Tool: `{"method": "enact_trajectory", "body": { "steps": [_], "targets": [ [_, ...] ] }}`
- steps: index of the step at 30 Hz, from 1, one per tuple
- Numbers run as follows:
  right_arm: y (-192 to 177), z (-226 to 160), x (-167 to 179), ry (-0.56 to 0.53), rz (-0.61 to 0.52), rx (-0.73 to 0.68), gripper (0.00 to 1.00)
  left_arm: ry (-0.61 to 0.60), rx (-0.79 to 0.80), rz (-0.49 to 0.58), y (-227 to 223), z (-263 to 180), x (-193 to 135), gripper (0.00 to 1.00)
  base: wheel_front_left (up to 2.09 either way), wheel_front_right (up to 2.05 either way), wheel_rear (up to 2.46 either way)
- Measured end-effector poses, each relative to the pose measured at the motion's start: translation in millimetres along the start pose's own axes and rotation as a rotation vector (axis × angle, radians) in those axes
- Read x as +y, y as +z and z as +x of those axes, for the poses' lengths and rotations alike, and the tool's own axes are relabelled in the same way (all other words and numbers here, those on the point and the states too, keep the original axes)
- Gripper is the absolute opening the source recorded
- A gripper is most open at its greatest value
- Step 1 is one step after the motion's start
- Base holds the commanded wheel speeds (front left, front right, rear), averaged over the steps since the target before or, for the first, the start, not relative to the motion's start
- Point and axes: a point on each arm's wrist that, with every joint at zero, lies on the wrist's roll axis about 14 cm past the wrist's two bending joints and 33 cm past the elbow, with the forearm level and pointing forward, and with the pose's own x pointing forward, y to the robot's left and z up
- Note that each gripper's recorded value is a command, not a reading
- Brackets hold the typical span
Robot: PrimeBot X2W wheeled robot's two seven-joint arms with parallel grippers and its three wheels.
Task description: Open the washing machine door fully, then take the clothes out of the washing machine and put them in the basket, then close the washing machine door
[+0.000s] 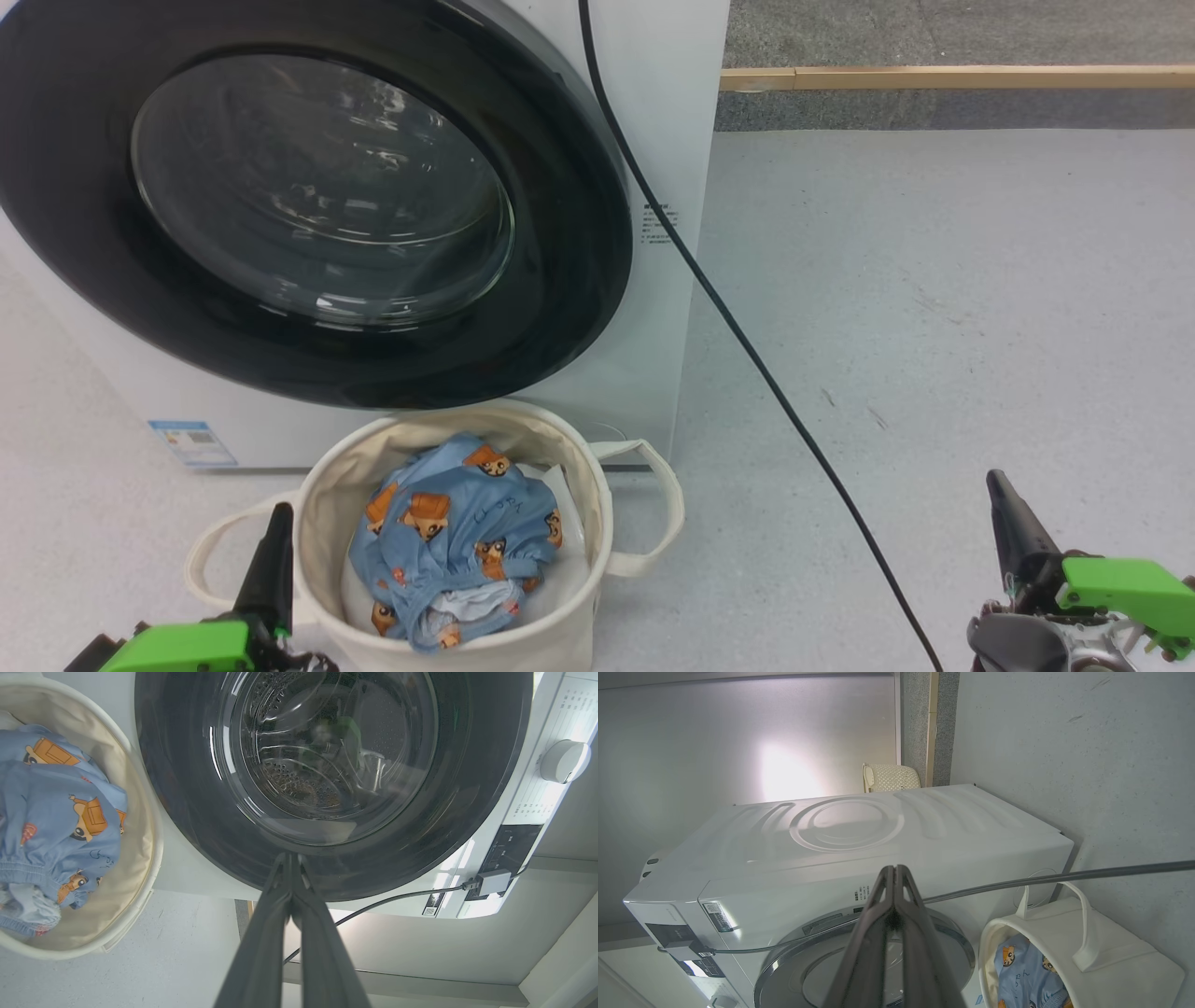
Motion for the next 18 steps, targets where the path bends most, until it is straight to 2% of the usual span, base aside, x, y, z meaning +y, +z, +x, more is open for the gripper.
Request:
{"method": "enact_trajectory", "body": {
  "steps": [18],
  "targets": [
    [0.0, 0.0, 0.0, 0.000, 0.000, 0.000, 0.00, 0.000, 0.000, 0.000, -0.1, 0.0, 0.0, 0.00, 0.00, 0.00, 0.00]
  ]
}}
